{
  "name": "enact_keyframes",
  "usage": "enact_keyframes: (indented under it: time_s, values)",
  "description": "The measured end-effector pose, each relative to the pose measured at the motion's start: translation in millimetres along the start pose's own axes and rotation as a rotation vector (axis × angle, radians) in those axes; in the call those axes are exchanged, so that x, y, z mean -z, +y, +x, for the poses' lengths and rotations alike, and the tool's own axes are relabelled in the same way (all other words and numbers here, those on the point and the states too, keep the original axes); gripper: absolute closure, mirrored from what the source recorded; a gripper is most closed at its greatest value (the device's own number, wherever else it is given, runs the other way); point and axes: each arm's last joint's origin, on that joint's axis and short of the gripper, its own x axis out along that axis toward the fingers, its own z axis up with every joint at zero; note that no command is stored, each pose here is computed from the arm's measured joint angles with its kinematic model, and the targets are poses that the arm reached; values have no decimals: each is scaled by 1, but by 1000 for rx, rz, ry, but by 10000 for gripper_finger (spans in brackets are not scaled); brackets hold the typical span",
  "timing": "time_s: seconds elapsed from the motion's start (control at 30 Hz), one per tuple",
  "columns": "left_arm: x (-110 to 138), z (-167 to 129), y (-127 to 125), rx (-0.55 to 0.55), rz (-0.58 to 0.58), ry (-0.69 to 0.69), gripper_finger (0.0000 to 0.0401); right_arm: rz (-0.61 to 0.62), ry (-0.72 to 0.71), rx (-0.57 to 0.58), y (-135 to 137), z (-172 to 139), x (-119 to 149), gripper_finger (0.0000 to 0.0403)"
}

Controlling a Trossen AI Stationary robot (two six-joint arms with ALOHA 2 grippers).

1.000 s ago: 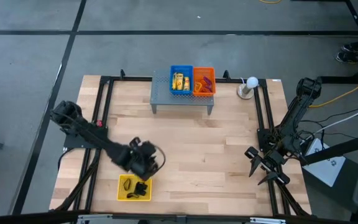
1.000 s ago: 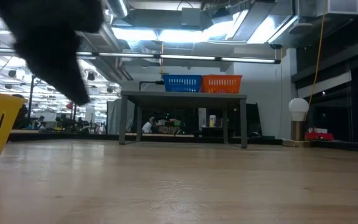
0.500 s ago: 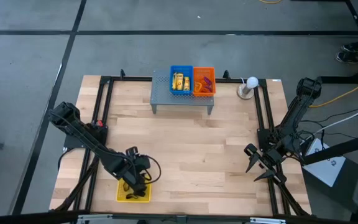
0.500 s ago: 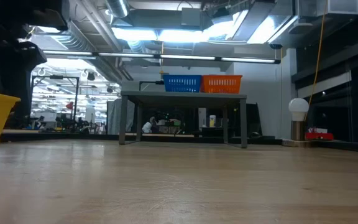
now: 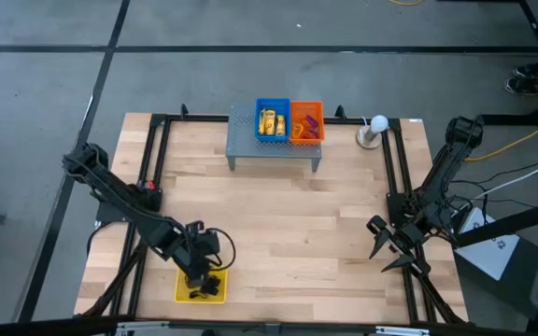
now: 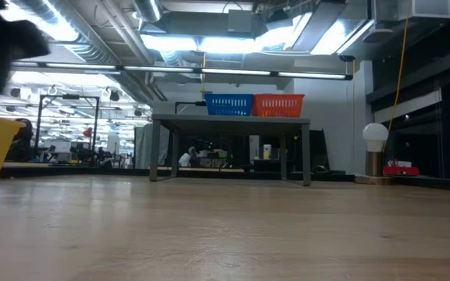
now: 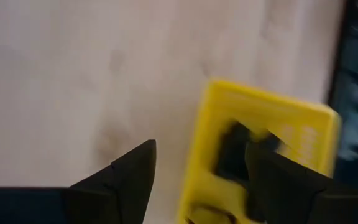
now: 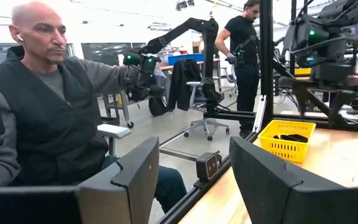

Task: Pick & Place Office Desk Supplies
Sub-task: Put the yellow basket onto the shelf

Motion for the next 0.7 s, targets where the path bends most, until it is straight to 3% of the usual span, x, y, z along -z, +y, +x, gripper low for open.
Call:
enact_keyframes:
  time_s: [0.1, 0.37, 0.7]
  values:
    - [7, -1, -4, 34, -9, 55, 161, -1, 1, 16, 0, 0, 0, 206]
    - [20, -1, -3, -88, 28, 43, 175, 3, 26, 54, -1, 2, 4, 206]
    - [27, 37, -7, -166, 70, 161, 171, 5, 44, 57, -1, 3, 7, 206]
